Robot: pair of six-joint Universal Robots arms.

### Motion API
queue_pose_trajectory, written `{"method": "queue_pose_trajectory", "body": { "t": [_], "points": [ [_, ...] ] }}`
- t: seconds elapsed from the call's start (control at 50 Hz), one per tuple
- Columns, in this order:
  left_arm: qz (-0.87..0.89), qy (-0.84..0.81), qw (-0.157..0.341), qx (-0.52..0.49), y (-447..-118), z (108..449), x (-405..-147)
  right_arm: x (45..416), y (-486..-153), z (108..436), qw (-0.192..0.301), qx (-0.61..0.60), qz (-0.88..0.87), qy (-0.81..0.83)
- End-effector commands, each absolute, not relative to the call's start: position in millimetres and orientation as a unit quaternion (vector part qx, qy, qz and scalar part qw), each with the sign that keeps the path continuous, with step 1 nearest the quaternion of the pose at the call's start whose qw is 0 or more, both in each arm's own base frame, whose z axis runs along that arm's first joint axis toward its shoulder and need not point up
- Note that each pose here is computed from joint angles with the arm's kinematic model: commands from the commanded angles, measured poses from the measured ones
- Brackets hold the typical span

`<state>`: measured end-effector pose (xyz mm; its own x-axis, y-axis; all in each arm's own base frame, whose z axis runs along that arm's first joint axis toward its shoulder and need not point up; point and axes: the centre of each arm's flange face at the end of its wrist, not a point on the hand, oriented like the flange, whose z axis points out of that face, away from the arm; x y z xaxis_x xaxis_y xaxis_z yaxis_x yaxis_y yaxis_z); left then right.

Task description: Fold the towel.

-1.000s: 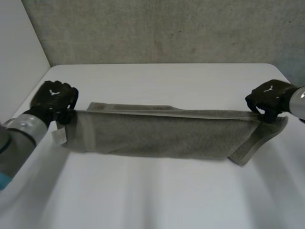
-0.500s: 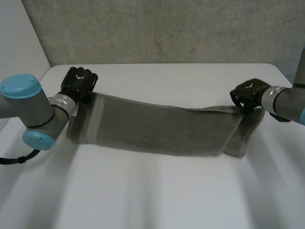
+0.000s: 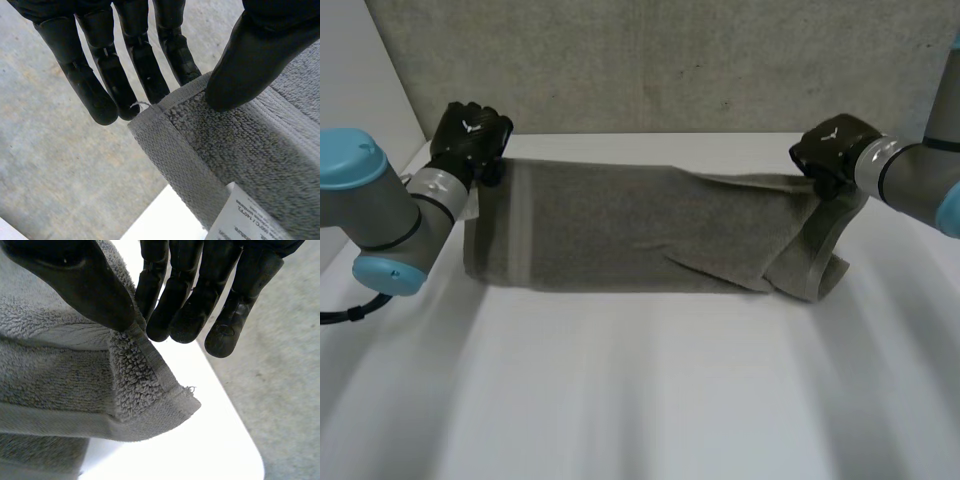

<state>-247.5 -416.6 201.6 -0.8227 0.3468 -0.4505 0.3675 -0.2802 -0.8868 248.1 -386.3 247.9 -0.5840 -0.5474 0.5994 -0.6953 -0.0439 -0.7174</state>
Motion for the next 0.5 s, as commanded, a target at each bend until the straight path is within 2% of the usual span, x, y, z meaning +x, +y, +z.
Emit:
{"method": "queue_pose_trajectory", "body": {
  "t": [0.02,0.2,0.22,0.24,0.26,0.28,0.3,0.32,0.34,0.36,0.38,0.46,0.5],
  "points": [
    [-0.733,0.616,0.016,0.289,-412.9,198.1,-238.4,242.8,-382.1,242.5,0.063,0.453,0.548,-0.7],
    [-0.751,0.6,0.023,0.273,-379.1,240.1,-223.9,236.8,-349.9,274.6,0.053,0.457,0.549,-0.698],
    [-0.751,0.6,0.023,0.273,-379.0,240.1,-223.9,234.9,-343.5,287.2,0.057,0.454,0.559,-0.691],
    [-0.76,0.592,0.026,0.268,-372.1,250.7,-221.2,234.4,-336.7,304.0,0.062,0.449,0.578,-0.679],
    [-0.774,0.578,0.027,0.258,-364.1,267.2,-217.1,234.4,-336.6,304.1,0.062,0.449,0.578,-0.679],
    [-0.794,0.556,0.023,0.242,-355.2,288.7,-212.6,232.9,-330.2,325.7,0.068,0.437,0.606,-0.661],
    [-0.795,0.556,0.023,0.242,-355.1,289.0,-212.5,232.9,-330.1,325.9,0.069,0.437,0.606,-0.661],
    [-0.816,0.533,0.013,0.222,-345.7,310.9,-208.4,230.4,-319.4,362.2,0.073,0.409,0.657,-0.629],
    [-0.817,0.533,0.013,0.222,-345.6,311.2,-208.4,230.4,-319.3,362.5,0.073,0.409,0.657,-0.629],
    [-0.837,0.508,0.0,0.204,-335.8,331.9,-205.7,225.4,-301.1,408.4,0.074,0.371,0.717,-0.585],
    [-0.852,0.488,-0.015,0.188,-326.1,349.6,-203.0,220.0,-286.6,435.6,0.074,0.349,0.748,-0.559],
    [-0.869,0.465,-0.047,0.166,-309.7,373.6,-200.2,211.8,-279.6,442.3,0.067,0.351,0.738,-0.573],
    [-0.862,0.476,-0.069,0.158,-304.7,372.2,-200.2,209.0,-287.3,415.6,0.048,0.371,0.678,-0.633]
  ]
}}
